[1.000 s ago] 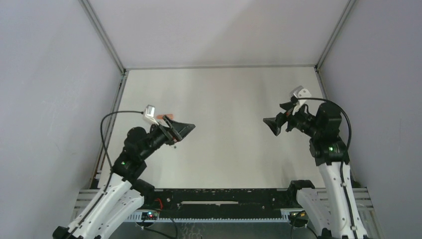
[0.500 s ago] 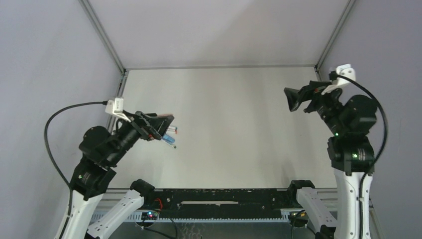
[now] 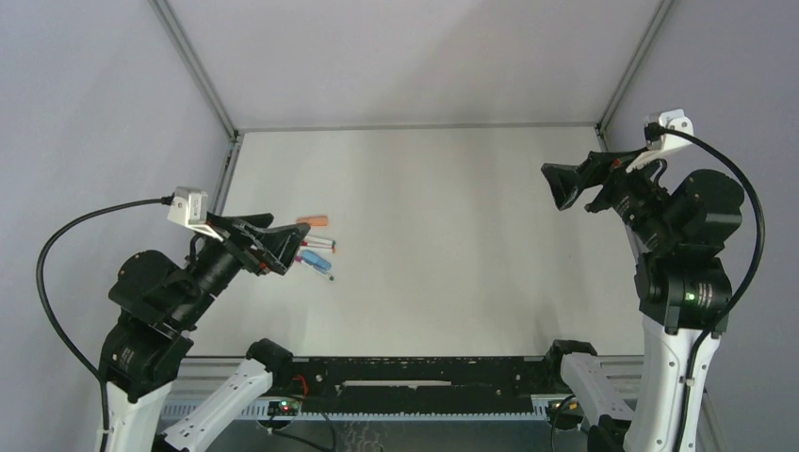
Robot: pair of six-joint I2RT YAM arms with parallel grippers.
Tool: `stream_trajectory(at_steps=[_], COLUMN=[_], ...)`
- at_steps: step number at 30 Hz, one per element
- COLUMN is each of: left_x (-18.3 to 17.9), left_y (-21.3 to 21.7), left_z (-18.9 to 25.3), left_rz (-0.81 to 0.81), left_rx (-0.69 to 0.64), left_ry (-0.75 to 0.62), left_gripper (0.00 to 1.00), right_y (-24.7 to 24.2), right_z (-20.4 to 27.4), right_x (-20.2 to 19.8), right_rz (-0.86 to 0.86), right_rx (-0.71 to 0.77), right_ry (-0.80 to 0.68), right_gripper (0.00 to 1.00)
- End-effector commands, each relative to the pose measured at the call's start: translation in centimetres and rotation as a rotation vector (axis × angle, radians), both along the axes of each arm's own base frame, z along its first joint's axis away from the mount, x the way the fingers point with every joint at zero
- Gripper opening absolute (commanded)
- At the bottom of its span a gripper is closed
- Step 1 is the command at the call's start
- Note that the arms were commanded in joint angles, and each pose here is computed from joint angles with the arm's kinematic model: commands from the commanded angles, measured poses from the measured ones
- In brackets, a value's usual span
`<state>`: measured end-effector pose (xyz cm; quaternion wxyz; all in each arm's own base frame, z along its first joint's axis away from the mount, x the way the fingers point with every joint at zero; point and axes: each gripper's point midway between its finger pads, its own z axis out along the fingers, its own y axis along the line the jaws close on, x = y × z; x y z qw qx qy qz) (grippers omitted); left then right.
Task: Insert the pens into the pen caps
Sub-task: Reset both arms
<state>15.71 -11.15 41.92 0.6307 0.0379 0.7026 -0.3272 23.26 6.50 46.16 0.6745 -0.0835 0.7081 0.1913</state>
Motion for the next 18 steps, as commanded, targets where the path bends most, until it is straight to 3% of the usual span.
stream_trajectory(at_steps=[1, 18], left_x=[-0.7, -0.5], left_y=[0.8, 0.7], left_z=[0.8, -0.3], left_rz=[0.013, 0.016], left_rx=[0.028, 0.033], left_ry=[-0.039, -0.030], left_gripper=[1.00, 1.00], right_y=[0.9, 0.4], right_z=[0.7, -0.1], right_x=[-0.6, -0.2], right_rz=[0.057, 0.037], right_rx=[0.042, 0.057], right_ry=[0.013, 0.023], right_gripper=[1.00, 1.00])
